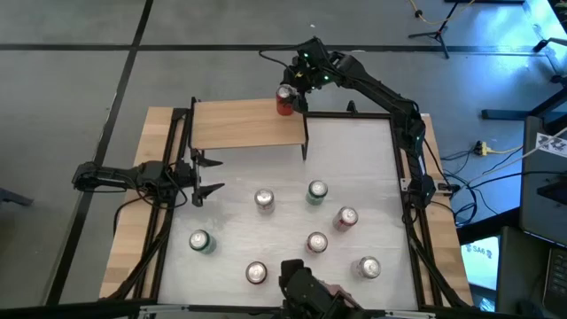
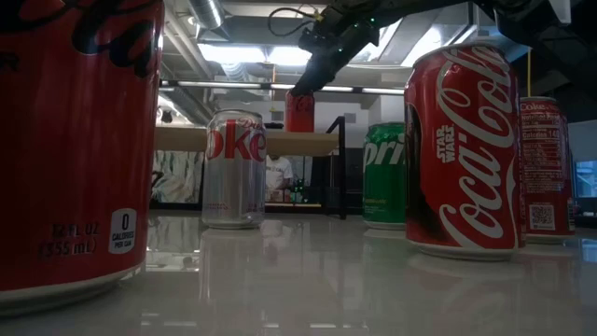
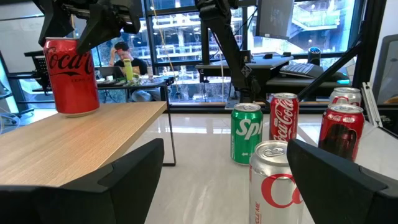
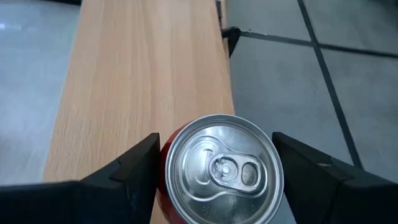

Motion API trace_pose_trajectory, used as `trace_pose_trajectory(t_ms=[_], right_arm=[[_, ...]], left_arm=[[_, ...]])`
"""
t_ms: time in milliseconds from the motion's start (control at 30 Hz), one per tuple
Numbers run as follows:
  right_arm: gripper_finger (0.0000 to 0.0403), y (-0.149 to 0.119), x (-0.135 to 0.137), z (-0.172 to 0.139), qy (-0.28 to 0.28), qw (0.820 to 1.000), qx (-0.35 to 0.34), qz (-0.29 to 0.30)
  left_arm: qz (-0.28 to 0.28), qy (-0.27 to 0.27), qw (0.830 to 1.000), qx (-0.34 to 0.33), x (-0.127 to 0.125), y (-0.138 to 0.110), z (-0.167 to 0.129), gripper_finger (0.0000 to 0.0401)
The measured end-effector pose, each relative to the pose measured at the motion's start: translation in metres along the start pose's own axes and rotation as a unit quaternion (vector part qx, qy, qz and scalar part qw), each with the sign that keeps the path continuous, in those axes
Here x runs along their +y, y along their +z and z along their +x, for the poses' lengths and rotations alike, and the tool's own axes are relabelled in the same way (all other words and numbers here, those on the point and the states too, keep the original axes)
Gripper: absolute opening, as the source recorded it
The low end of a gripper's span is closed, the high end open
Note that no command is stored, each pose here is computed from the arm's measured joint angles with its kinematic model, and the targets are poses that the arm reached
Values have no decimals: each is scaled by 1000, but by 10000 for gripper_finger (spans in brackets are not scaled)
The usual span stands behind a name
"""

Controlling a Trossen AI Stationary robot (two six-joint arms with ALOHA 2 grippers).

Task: Place canned beverage on shelf
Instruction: Put the top red black soda can on the shelf

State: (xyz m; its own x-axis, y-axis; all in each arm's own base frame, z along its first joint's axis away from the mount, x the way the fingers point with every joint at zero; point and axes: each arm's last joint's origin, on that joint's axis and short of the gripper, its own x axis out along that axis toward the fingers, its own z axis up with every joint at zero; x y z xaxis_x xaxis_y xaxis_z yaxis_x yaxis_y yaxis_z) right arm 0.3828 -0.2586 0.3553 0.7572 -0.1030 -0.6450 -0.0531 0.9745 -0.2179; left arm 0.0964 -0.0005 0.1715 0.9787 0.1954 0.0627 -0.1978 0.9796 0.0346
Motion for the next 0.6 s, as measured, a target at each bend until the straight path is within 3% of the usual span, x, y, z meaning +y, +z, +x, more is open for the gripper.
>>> trace_pose_trajectory(t_ms=[333,600], right_arm=[[272,0,1,0,22,998,-14,-59],[273,1,0,1,9,998,-13,-64]], left_arm=[[0,0,1000,0,0,0,0,330],[0,0,1000,0,0,0,0,330]])
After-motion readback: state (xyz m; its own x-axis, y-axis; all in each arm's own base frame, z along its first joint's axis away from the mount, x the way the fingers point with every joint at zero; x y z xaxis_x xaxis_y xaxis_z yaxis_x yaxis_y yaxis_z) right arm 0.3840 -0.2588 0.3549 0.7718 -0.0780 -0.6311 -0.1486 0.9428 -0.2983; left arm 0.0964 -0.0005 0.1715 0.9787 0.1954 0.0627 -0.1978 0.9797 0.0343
